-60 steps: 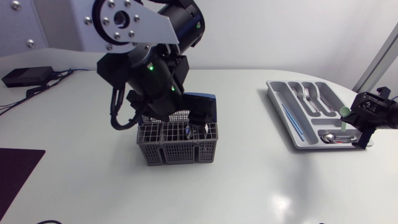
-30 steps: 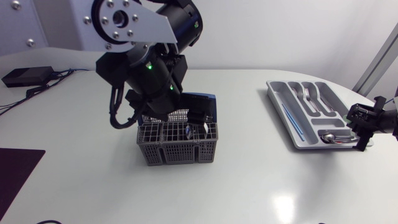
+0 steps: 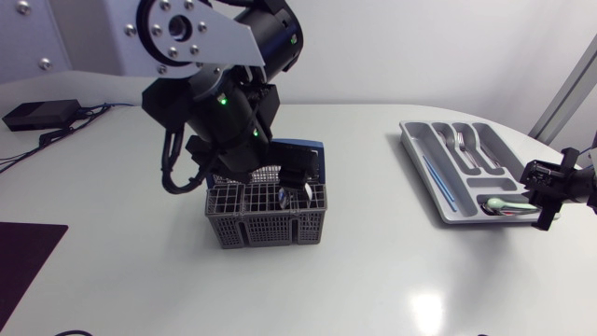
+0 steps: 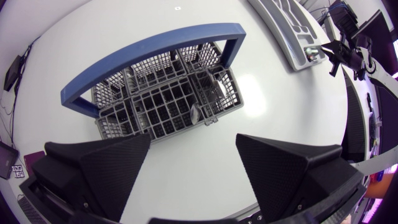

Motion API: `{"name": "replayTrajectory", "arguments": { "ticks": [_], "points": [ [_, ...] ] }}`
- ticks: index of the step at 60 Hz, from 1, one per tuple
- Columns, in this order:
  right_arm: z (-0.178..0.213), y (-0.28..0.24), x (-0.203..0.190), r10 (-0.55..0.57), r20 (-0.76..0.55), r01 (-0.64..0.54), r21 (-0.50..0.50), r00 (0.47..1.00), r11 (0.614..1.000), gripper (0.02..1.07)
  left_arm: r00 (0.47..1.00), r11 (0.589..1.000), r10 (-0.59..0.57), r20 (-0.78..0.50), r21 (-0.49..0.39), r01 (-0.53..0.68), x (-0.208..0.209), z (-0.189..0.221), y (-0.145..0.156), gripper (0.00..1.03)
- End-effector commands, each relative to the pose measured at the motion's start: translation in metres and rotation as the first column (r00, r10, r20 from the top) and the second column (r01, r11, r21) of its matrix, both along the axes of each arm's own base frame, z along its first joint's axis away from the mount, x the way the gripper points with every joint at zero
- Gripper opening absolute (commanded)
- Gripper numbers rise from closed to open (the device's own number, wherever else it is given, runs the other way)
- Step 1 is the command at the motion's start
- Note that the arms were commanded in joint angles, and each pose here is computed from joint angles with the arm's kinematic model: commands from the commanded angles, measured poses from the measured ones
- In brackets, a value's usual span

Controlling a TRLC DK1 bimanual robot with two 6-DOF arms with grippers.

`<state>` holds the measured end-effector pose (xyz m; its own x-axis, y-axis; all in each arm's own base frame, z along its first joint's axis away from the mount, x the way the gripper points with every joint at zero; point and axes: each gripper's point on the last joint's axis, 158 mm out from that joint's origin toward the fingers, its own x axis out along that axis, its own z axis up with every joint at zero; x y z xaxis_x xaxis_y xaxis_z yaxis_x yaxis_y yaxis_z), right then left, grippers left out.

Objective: Unload the cutlery basket into the drawer organizer.

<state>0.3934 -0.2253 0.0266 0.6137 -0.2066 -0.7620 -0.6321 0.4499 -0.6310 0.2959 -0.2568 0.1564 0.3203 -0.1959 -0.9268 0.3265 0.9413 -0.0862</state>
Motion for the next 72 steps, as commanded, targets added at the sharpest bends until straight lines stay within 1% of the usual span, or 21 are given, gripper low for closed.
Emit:
{"name": "replayTrajectory", "arguments": {
  "ticks": [1,6,9,13,16,22,29,33,41,52,60,72],
  "points": [
    [-0.017,0.003,-0.009,0.014,-0.045,-0.014,-0.001,0.999,1.0,0.38,1.0,1.0,0.021,0.0,0.013,-0.021,-0.003,0.003,0.013,0.97],
    [-0.018,0.004,-0.009,0.008,-0.047,-0.008,0.0,0.999,1.0,0.45,1.0,1.0,0.02,0.002,0.013,-0.02,-0.004,0.005,0.015,0.97],
    [-0.017,0.003,-0.009,0.004,-0.046,-0.004,0.001,0.999,1.0,0.53,1.0,1.0,0.02,0.002,0.014,-0.02,-0.004,0.005,0.016,0.97],
    [-0.015,0.003,-0.01,-0.001,-0.047,0.001,-0.003,0.999,1.0,0.6,1.0,1.0,0.022,0.002,0.014,-0.022,-0.004,0.005,0.017,0.97],
    [-0.01,0.003,-0.008,-0.009,-0.034,0.008,-0.003,0.999,1.0,0.66,1.0,1.0,0.022,0.001,0.015,-0.022,-0.005,0.005,0.018,0.97],
    [0.001,0.005,-0.006,-0.015,-0.009,0.015,-0.007,1.0,1.0,0.74,1.0,1.0,0.022,0.0,0.016,-0.022,-0.006,0.004,0.018,0.97],
    [0.013,0.01,-0.004,-0.027,0.02,0.027,-0.001,0.999,1.0,0.9,1.0,1.0,0.019,0.002,0.013,-0.019,-0.006,0.004,0.016,0.97],
    [0.018,0.015,-0.005,-0.032,0.033,0.032,0.008,0.999,0.999,0.96,1.0,1.0,0.017,0.003,0.012,-0.017,-0.005,0.004,0.015,0.97],
    [0.03,0.033,-0.008,-0.028,0.056,0.026,0.037,0.998,0.999,0.98,1.0,1.0,-0.003,0.005,0.021,0.003,-0.005,0.002,0.015,0.97],
    [0.052,0.076,-0.018,-0.001,0.081,-0.01,0.134,0.997,0.991,0.98,1.0,0.999,-0.011,-0.015,0.032,0.011,-0.006,-0.007,0.012,0.96],
    [0.061,0.117,-0.029,0.033,0.072,-0.048,0.209,0.997,0.977,0.98,0.998,0.997,-0.065,-0.013,0.034,0.065,-0.007,-0.011,0.006,0.96],
    [0.068,0.168,-0.046,0.085,0.065,-0.1,0.273,0.994,0.957,0.98,0.993,0.993,-0.118,-0.017,0.023,0.118,-0.008,-0.014,0.0,0.96]
  ]
}}
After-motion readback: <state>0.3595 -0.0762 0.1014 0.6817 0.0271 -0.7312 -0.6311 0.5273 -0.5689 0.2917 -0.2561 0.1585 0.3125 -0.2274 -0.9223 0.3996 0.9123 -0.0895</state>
